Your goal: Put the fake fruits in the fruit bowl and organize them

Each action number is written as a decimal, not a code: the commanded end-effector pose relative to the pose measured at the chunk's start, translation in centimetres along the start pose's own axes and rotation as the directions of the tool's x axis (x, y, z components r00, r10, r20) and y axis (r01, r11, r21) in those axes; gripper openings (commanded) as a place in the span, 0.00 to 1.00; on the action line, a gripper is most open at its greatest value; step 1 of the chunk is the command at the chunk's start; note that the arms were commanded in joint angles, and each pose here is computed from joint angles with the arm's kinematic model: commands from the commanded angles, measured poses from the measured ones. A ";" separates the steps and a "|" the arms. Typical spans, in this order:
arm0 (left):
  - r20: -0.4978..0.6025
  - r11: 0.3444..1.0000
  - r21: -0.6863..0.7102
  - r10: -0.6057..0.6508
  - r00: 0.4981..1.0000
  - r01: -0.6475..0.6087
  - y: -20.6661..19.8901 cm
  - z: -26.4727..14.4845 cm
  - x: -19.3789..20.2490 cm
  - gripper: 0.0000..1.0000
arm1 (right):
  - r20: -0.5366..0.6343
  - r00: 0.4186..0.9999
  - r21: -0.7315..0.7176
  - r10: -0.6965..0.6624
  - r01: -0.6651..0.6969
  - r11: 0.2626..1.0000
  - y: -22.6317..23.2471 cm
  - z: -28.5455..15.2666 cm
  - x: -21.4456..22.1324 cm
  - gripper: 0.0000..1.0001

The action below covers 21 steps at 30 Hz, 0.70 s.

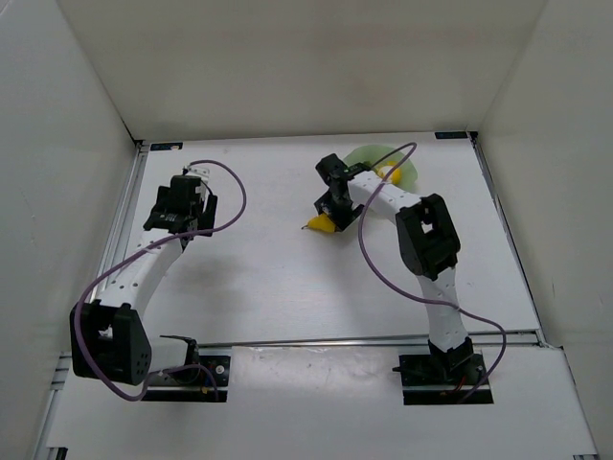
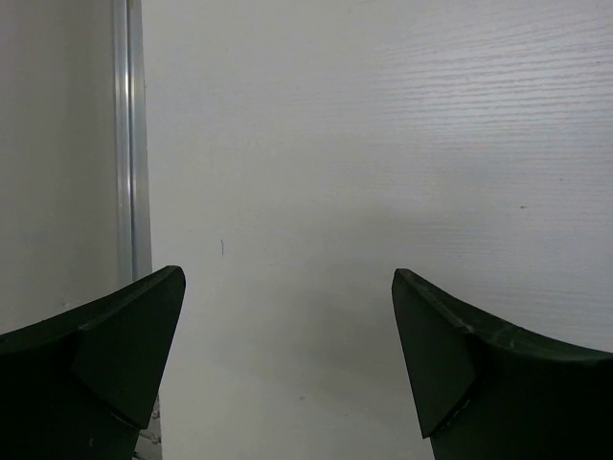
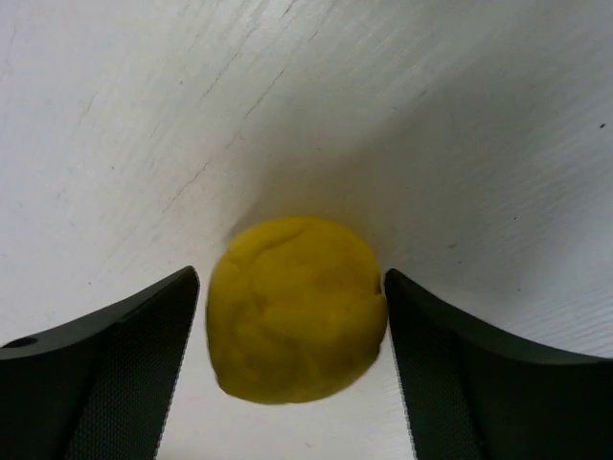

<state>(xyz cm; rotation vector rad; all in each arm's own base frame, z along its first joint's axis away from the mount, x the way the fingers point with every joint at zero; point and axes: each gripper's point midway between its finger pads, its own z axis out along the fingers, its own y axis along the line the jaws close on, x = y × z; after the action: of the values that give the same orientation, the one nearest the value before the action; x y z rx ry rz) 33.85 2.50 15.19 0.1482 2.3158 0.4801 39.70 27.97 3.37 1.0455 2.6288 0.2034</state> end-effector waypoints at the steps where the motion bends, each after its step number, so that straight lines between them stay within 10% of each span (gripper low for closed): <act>1: 0.030 0.999 -0.001 -0.042 0.999 0.042 0.4 -0.8 -0.8 1.00 | 0.040 0.999 -0.006 -0.037 0.037 0.999 0.6 -0.1 -0.8 0.65; 4: 0.021 0.999 0.000 -0.038 0.999 0.038 0.4 -0.7 -0.8 1.00 | 0.064 0.993 -0.040 -0.097 0.100 0.994 1.0 -1.4 -1.5 0.31; 7: 0.004 1.000 0.002 -0.031 1.000 0.031 0.3 -0.5 -0.4 1.00 | 0.070 0.979 -0.092 -0.192 0.198 0.976 1.2 -3.6 -0.6 0.23; 15: -0.047 0.999 -0.030 -0.018 0.999 0.016 0.8 -0.2 0.8 1.00 | 0.397 0.894 -0.219 -0.208 0.312 0.924 2.0 -13.7 -7.9 0.21; 21: -0.059 0.999 -0.048 -0.023 0.998 0.020 1.2 -0.4 0.9 1.00 | 0.469 0.839 -0.077 -0.277 0.351 0.933 0.7 -12.0 -16.3 0.25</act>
<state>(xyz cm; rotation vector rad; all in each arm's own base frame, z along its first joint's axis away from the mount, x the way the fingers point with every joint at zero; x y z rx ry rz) 32.71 3.09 13.96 0.1344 2.3849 0.5080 44.52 20.87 20.21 0.5816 2.2581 0.2525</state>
